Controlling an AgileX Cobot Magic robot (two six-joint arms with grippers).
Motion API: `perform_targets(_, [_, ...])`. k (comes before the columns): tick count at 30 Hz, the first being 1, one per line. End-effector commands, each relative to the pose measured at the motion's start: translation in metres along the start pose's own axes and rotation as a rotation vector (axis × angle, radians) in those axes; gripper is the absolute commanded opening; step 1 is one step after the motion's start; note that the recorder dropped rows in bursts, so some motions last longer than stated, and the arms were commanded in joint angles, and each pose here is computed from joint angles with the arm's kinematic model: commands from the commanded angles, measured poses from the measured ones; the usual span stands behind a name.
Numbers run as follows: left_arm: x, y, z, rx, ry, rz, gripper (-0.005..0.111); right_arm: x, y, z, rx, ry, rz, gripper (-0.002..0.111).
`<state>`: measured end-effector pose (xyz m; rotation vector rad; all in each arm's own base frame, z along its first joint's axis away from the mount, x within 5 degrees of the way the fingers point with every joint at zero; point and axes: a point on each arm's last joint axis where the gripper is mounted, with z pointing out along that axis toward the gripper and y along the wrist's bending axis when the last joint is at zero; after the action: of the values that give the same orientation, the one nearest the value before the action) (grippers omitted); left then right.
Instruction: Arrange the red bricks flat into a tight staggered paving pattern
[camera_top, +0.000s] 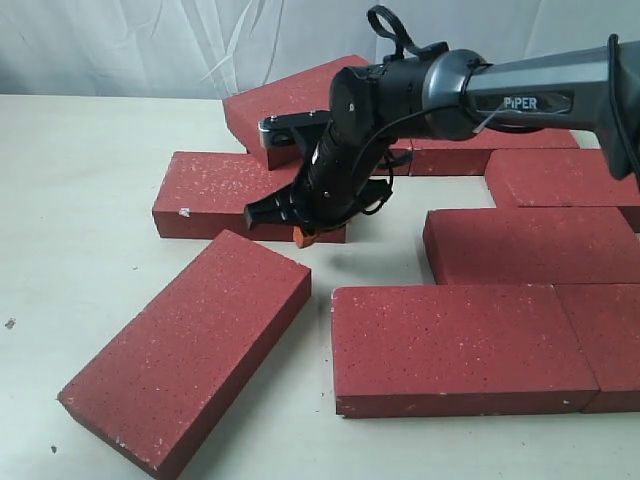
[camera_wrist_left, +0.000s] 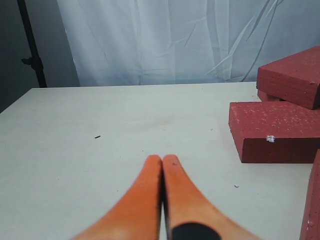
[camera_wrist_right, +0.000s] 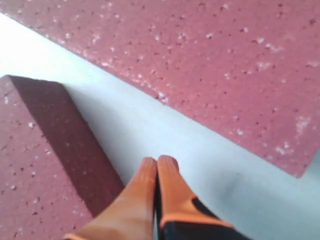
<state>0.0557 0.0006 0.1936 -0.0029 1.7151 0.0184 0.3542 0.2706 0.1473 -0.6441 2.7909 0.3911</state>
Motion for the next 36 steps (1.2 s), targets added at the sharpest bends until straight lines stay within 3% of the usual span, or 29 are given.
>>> perform_targets(1, [0.001, 0.000, 0.000, 0.001, 0.000, -0.006, 0.000, -0.003, -0.006, -0.006, -0.037, -0.017, 0.011, -0.001])
perform_targets(9, [0.001, 0.000, 0.000, 0.001, 0.000, -0.006, 0.000, -0.013, -0.037, -0.012, -0.033, -0.083, 0.108, -0.001])
perform_targets(18, [0.001, 0.000, 0.000, 0.001, 0.000, -0.006, 0.000, -0.013, -0.036, -0.013, -0.087, -0.070, 0.119, -0.001])
perform_targets(26, [0.001, 0.000, 0.000, 0.001, 0.000, -0.006, 0.000, -0.013, -0.051, -0.016, -0.104, -0.055, 0.169, -0.001])
perform_targets(36, [0.001, 0.000, 0.000, 0.001, 0.000, -0.006, 0.000, -0.012, -0.042, -0.018, -0.231, -0.033, 0.161, -0.001])
